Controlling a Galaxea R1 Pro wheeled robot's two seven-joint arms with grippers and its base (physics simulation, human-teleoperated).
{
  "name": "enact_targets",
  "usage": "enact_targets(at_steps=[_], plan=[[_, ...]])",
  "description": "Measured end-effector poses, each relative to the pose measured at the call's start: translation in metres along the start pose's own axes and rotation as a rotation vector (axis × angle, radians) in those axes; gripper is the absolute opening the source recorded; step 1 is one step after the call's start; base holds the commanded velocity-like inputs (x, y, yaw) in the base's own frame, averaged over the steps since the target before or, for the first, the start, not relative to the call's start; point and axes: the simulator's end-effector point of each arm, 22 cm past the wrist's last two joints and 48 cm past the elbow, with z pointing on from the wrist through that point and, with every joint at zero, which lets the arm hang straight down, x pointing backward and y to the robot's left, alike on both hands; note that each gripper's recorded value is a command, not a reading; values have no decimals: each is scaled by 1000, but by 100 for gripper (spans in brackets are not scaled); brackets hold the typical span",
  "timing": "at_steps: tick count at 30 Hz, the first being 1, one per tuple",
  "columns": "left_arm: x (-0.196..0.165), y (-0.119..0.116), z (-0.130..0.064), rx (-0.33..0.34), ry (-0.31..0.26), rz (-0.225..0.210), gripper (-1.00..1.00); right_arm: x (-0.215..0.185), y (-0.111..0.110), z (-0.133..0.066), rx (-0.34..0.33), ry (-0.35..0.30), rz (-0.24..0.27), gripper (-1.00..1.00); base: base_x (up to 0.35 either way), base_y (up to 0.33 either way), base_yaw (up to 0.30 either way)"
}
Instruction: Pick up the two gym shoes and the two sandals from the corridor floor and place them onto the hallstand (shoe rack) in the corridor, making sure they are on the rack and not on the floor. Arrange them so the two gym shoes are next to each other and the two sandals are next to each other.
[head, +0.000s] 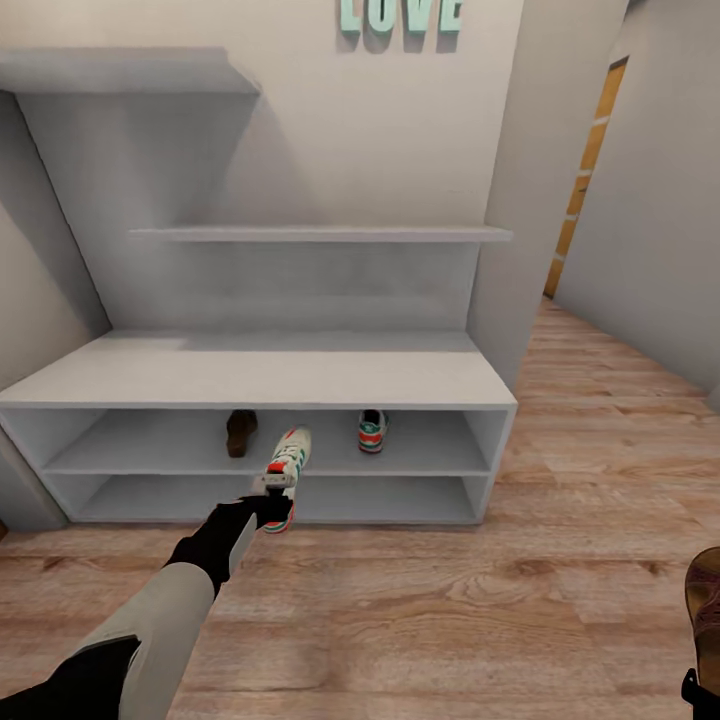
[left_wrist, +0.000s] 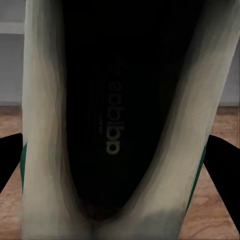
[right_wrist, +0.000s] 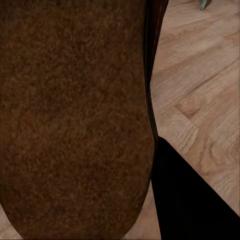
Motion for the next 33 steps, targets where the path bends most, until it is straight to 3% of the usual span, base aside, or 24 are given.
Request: enact_targets(at_steps=[9, 33], plan=[[0, 0, 0, -1, 0, 0, -100, 2, 0, 0, 0, 4, 0, -100, 271, -168, 0], [2, -1, 2, 4, 0, 7, -100, 0, 1, 0, 0, 0, -2, -100, 87, -7, 0]])
